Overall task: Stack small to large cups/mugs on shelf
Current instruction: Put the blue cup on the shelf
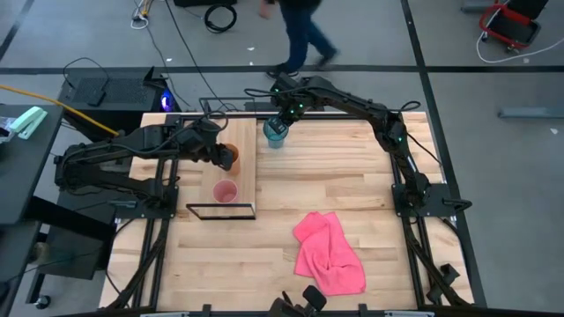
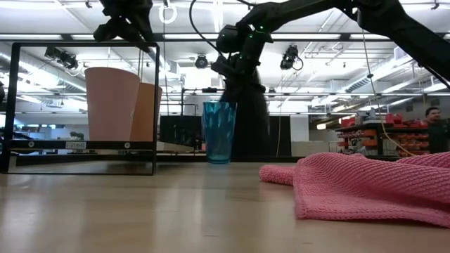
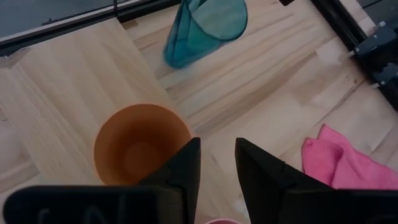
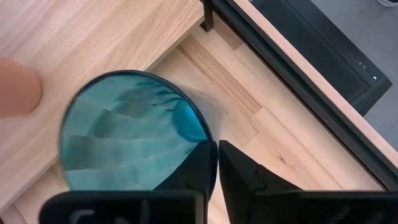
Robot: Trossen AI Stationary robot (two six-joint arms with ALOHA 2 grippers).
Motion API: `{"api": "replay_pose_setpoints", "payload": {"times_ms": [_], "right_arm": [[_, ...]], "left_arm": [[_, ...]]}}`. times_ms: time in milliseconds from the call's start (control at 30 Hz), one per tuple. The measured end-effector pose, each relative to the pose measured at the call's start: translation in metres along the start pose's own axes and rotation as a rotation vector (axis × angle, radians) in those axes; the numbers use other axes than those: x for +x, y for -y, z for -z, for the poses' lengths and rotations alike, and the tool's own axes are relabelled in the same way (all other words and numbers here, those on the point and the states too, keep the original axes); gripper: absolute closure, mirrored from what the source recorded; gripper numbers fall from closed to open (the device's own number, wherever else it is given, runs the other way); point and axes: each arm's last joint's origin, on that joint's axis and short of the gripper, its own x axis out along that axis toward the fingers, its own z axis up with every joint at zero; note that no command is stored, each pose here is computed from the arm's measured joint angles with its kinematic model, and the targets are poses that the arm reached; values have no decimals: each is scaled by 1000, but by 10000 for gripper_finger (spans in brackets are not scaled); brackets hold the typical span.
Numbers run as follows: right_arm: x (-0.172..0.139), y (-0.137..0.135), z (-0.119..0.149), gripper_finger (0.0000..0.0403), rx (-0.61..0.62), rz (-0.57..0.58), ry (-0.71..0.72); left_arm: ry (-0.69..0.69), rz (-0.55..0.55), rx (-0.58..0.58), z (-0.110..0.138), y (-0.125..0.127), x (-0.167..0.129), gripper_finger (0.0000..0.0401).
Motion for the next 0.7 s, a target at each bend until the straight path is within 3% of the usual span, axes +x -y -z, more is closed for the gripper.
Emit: {"api": "replay_pose_setpoints", "payload": {"times_ms": [333,700], "right_arm": [[0,0,-1,349,7,-11,6],[0,-1,-1,332,27,-14,9]], "left_arm": [[100,64,11,-11,6,1,294],[188,78,15,-36,11,34,293]]}}
